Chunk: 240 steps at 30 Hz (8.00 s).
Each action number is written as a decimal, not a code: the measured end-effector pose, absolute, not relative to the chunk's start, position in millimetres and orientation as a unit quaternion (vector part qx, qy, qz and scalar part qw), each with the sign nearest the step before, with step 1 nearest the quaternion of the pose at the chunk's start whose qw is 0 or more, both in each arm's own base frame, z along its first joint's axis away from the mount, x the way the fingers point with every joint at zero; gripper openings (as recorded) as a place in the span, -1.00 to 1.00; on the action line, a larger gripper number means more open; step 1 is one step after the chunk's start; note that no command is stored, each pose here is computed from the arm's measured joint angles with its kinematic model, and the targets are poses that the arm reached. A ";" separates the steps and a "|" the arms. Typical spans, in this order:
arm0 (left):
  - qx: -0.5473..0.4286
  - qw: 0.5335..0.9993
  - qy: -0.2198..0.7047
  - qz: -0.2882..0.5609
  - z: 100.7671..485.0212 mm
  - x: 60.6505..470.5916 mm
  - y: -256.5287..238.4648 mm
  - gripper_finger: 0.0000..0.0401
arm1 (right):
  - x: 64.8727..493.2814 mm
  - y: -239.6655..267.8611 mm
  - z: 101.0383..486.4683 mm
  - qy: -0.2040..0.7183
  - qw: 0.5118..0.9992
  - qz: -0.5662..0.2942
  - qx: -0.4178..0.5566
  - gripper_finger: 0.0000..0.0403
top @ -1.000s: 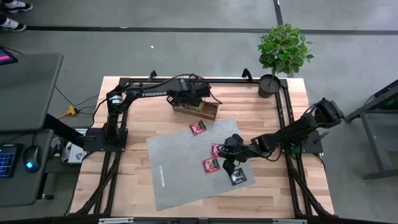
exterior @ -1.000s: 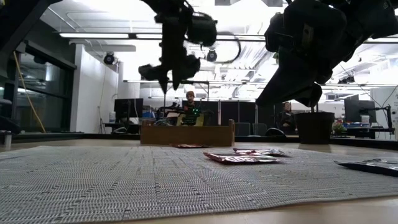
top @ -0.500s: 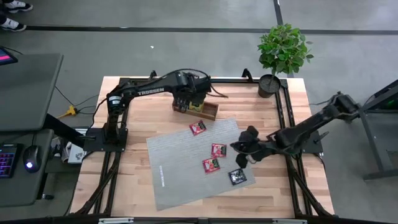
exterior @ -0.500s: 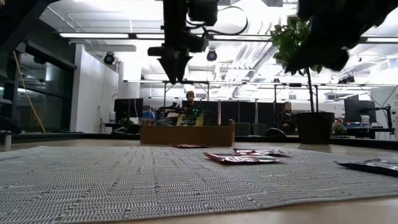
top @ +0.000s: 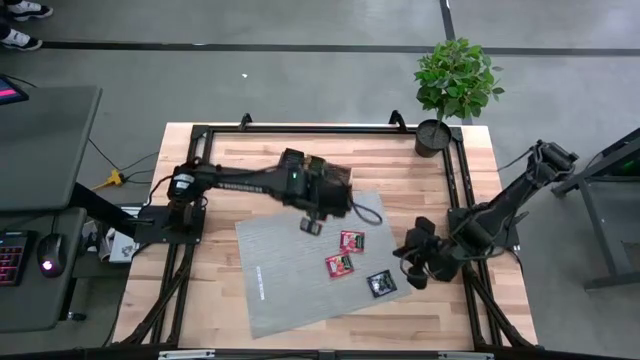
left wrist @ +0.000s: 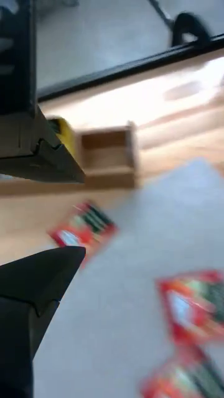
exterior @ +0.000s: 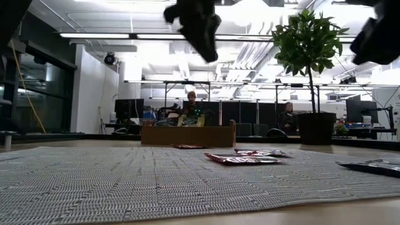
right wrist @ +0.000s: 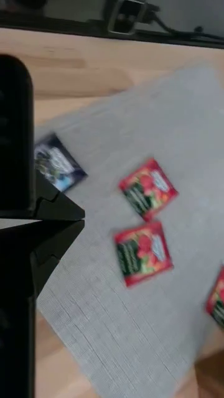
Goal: Pick & Place Tea
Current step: Put the purple tea bag into the left section of the wooden organizer
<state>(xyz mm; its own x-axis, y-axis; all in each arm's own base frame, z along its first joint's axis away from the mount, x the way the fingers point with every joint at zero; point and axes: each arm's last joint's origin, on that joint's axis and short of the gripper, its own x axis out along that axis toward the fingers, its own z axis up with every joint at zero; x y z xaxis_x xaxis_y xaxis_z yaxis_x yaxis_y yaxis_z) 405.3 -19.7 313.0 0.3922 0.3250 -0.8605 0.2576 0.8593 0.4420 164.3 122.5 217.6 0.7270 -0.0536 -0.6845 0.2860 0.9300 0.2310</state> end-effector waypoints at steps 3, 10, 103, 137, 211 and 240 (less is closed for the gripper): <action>0.245 0.822 0.514 0.023 315.8 409.2 -45.3 -0.15 | 161.5 132.2 211.6 0.369 0.913 -0.082 0.154 -1.00; 0.168 0.884 0.435 0.028 297.4 420.3 -88.8 -0.15 | 162.6 153.5 195.1 0.395 0.906 -0.055 0.146 -1.00; 0.222 0.909 0.274 -0.221 135.3 497.9 -142.0 -1.00 | 178.7 173.7 161.0 0.481 0.764 -0.123 0.411 0.03; 0.250 0.886 0.335 -0.202 107.8 502.1 -109.2 -1.00 | 187.4 159.7 158.9 0.459 0.660 -0.237 0.546 0.02; 0.260 0.875 0.344 -0.218 104.8 500.0 -107.4 -1.00 | 210.9 146.6 142.3 0.455 0.657 -0.254 0.544 -0.73; 0.262 0.874 0.344 -0.220 104.4 499.5 -108.1 -1.00 | 215.2 152.2 129.4 0.463 0.652 -0.256 0.544 -0.14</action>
<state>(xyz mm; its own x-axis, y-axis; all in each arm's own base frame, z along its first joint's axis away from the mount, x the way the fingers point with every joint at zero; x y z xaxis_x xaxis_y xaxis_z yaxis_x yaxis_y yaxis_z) 499.5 -108.1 104.4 0.6664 -0.2037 -0.7172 0.5646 0.7662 0.3070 215.2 152.2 129.4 0.4403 0.1702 -0.8816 0.8368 0.2781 0.4716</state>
